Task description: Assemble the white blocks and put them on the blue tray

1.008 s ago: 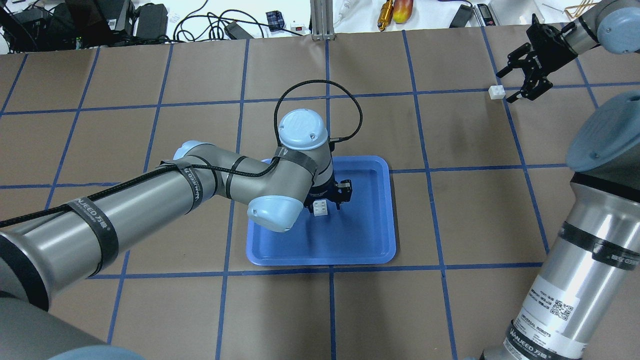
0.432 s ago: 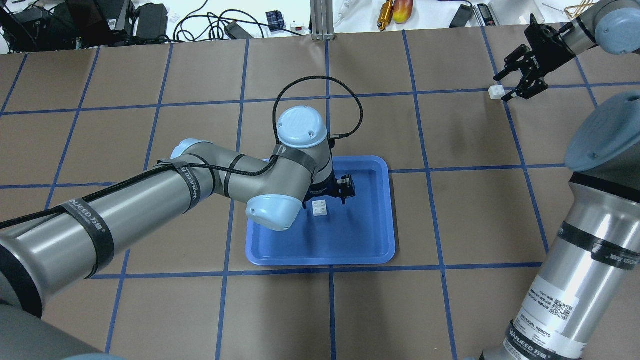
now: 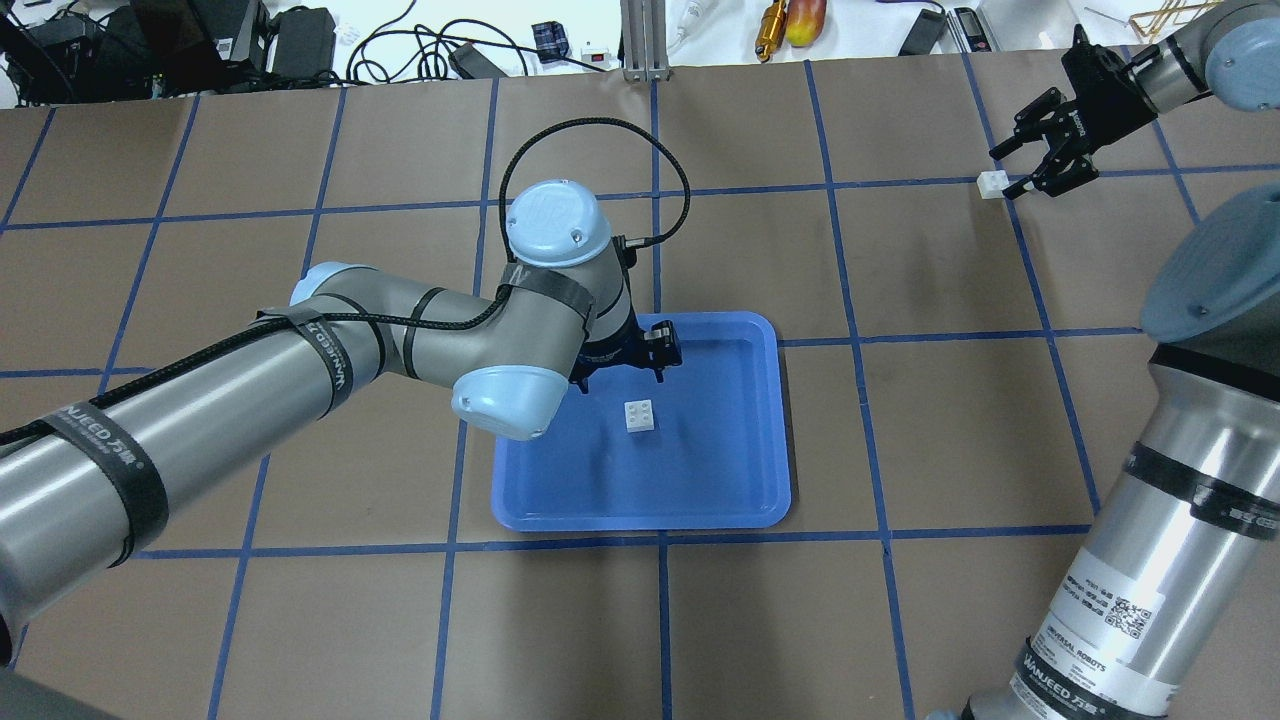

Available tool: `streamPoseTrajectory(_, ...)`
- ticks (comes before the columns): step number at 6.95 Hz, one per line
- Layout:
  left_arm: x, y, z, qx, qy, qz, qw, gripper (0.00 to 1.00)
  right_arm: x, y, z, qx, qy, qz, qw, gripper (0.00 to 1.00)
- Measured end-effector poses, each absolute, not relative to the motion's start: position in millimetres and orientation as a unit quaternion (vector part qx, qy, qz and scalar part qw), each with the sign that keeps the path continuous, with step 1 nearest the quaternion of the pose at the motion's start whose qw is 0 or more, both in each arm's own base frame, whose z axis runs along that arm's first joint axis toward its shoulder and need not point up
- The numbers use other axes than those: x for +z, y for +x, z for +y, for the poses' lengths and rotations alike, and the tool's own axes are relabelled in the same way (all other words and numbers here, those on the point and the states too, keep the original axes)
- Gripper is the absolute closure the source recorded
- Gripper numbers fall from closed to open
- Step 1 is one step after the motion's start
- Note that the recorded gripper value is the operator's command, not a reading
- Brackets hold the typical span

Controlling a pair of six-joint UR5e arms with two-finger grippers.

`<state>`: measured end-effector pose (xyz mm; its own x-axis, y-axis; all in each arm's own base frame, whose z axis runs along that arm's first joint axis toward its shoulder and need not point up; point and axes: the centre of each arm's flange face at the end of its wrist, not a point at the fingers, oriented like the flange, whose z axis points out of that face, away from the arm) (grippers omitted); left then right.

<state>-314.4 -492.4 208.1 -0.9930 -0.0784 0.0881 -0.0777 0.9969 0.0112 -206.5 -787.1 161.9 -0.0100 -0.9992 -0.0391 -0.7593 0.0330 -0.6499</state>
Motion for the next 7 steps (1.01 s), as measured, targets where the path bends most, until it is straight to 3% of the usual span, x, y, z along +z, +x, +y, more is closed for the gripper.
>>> streamPoseTrajectory(1,209,-307,-491,-0.007,0.034,-0.999,0.042,0.96,162,-208,-786,-0.241,-0.649,0.673,0.262,0.25)
streamPoseTrajectory(3,204,-301,-487,-0.015,0.025,-0.999,0.04,0.96,158,-208,-786,-0.244,-0.646,0.673,0.267,0.25)
streamPoseTrajectory(4,202,-301,-486,-0.017,0.022,-0.999,0.041,0.96,153,-208,-785,-0.243,-0.645,0.672,0.27,0.32)
streamPoseTrajectory(5,200,-300,-487,-0.018,0.019,-0.999,0.041,0.96,150,-208,-785,-0.242,-0.644,0.672,0.272,0.67)
streamPoseTrajectory(6,198,-300,-487,-0.019,0.017,-0.999,0.041,0.96,149,-208,-785,-0.241,-0.645,0.672,0.272,0.92)
streamPoseTrajectory(7,196,-300,-487,-0.022,0.017,-0.999,0.04,0.96,149,-209,-785,-0.24,-0.645,0.673,0.272,1.0)
